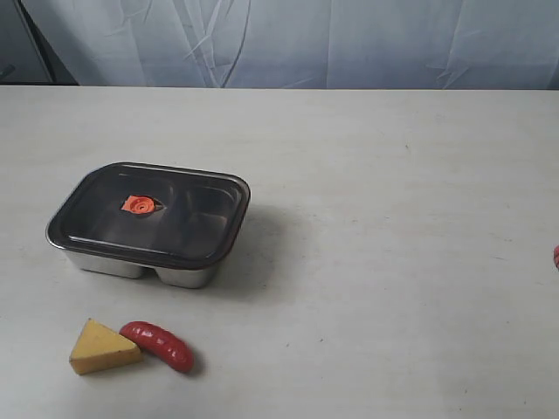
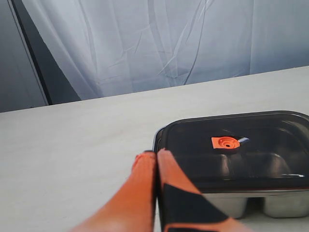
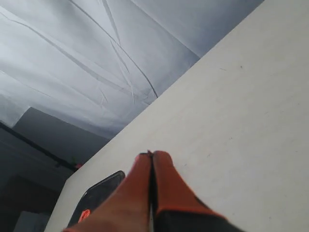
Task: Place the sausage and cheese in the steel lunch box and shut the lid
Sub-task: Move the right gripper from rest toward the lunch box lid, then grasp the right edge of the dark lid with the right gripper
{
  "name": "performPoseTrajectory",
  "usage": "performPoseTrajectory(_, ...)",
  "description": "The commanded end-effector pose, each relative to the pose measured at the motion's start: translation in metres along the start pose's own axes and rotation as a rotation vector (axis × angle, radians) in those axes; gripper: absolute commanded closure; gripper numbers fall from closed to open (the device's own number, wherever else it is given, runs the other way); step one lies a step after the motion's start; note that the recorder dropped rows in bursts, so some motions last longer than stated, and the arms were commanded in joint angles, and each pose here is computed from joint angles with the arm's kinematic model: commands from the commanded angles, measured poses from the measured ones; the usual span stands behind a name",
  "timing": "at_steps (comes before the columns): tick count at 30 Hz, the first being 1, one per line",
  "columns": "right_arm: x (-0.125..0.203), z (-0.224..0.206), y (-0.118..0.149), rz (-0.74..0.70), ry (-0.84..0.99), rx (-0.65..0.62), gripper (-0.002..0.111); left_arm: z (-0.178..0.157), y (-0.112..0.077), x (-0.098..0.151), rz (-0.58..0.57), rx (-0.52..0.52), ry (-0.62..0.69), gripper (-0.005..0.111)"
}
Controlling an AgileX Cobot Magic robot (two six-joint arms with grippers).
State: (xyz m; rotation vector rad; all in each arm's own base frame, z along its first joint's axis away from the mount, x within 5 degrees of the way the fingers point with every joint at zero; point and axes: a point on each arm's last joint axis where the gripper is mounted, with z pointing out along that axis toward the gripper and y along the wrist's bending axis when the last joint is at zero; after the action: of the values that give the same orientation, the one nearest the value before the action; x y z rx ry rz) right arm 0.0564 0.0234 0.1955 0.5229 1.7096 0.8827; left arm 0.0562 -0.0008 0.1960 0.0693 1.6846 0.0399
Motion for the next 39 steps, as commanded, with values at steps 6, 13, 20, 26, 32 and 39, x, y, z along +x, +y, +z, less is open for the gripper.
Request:
performPoseTrajectory(6,-0.004,0.000,0.002,0.097,-0.054,-0.026,0.109,0.000,0.000,0.000,0.000,0.005,-0.017,0.107)
performPoseTrajectory(13,0.001,0.000,0.004,0.168,0.005,-0.045,0.109,0.000,0.000,0.000,0.000,0.005,-0.017,0.107)
performPoseTrajectory(20,-0.016,-0.002,0.028,0.125,0.015,-0.074,0.109,0.000,0.000,0.000,0.000,0.005,-0.017,0.107)
performPoseTrajectory(26,-0.054,0.007,0.085,-0.111,0.106,-0.126,0.109,0.000,0.000,0.000,0.000,0.005,-0.017,0.107)
performPoseTrajectory(32,-0.101,0.057,0.140,-0.370,0.363,-0.060,0.109,0.000,0.000,0.000,0.000,0.005,-0.017,0.107)
performPoseTrajectory(39,-0.104,0.159,0.136,-0.432,0.804,-0.054,0.109,0.000,0.000,0.000,0.000,0.005,-0.017,0.107)
